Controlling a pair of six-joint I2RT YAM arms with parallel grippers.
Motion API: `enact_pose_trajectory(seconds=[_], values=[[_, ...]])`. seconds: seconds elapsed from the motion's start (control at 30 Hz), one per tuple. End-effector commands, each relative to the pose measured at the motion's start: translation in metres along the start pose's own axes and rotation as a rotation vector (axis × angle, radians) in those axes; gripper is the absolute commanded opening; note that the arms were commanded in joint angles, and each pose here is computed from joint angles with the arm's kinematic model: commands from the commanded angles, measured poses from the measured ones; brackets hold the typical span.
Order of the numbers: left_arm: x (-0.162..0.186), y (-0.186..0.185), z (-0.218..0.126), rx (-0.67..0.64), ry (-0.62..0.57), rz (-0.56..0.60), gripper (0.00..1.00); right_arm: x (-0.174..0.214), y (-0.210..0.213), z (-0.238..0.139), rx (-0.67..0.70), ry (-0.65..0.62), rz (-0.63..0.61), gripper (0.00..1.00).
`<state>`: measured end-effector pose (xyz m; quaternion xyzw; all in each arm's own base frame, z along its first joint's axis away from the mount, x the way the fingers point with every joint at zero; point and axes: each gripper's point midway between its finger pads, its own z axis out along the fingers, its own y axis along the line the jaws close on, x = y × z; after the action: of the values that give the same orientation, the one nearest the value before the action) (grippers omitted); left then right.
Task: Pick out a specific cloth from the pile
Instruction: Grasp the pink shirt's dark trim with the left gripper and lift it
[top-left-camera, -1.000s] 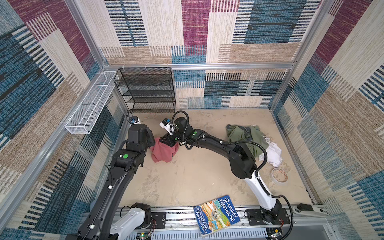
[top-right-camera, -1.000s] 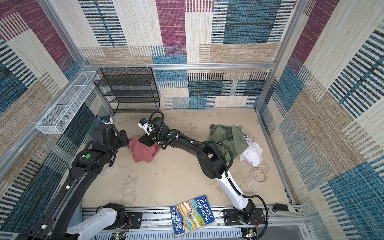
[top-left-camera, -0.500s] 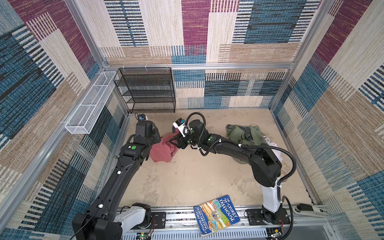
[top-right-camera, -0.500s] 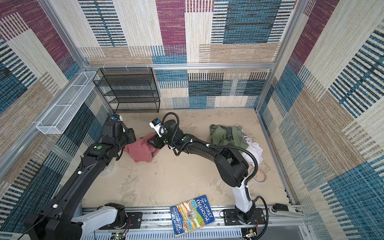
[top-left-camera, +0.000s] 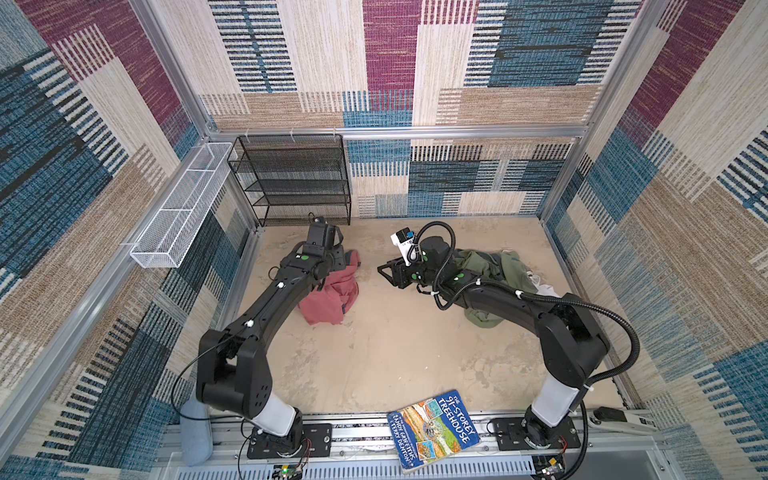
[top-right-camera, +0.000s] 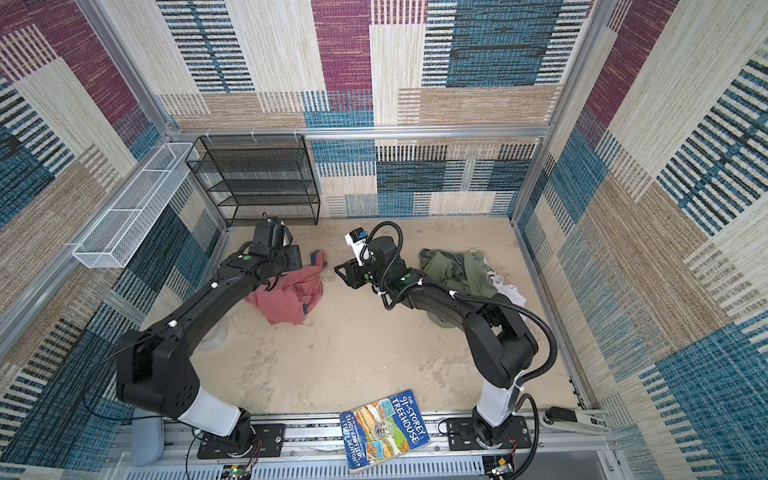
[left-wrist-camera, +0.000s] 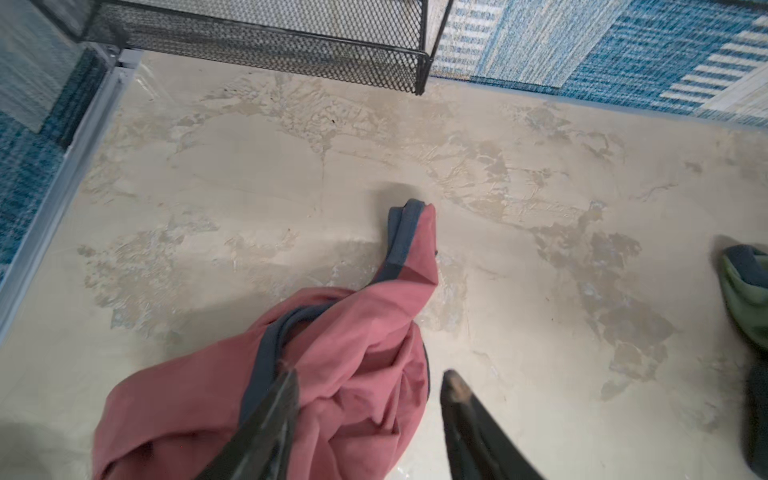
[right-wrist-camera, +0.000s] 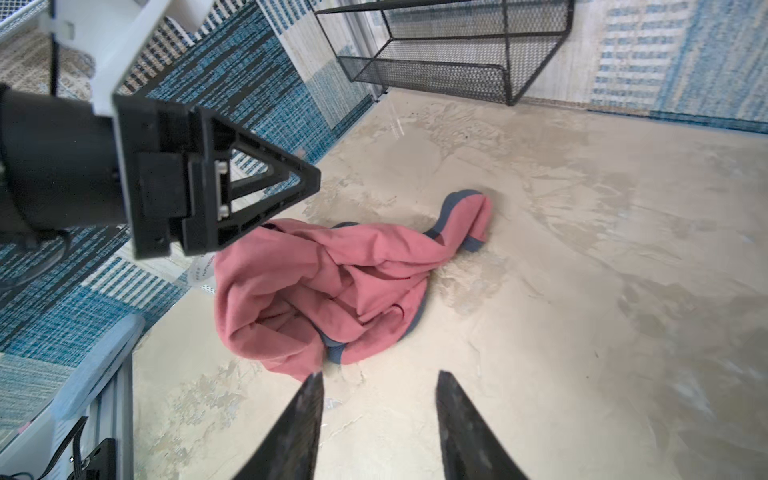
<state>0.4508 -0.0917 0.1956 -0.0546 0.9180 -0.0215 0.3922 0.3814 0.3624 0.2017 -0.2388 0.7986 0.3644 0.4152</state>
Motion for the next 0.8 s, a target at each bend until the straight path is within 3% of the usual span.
enact_pose_trajectory(seconds=[0.0, 0.3, 0.77], values=[[-0.005, -0.01, 0.022, 0.011, 0.037, 0.065, 0.65, -0.01, -0.001, -0.009, 0.007, -0.052, 0.008, 0.47], [0.002, -0.023, 0.087, -0.021, 0.171, 0.128, 0.66, -0.008, -0.012, -0.026, 0.037, -0.073, 0.02, 0.48], [0.029, -0.021, 0.137, -0.072, 0.247, 0.127, 0.63, -0.003, -0.018, -0.023, 0.017, -0.063, 0.037, 0.48]])
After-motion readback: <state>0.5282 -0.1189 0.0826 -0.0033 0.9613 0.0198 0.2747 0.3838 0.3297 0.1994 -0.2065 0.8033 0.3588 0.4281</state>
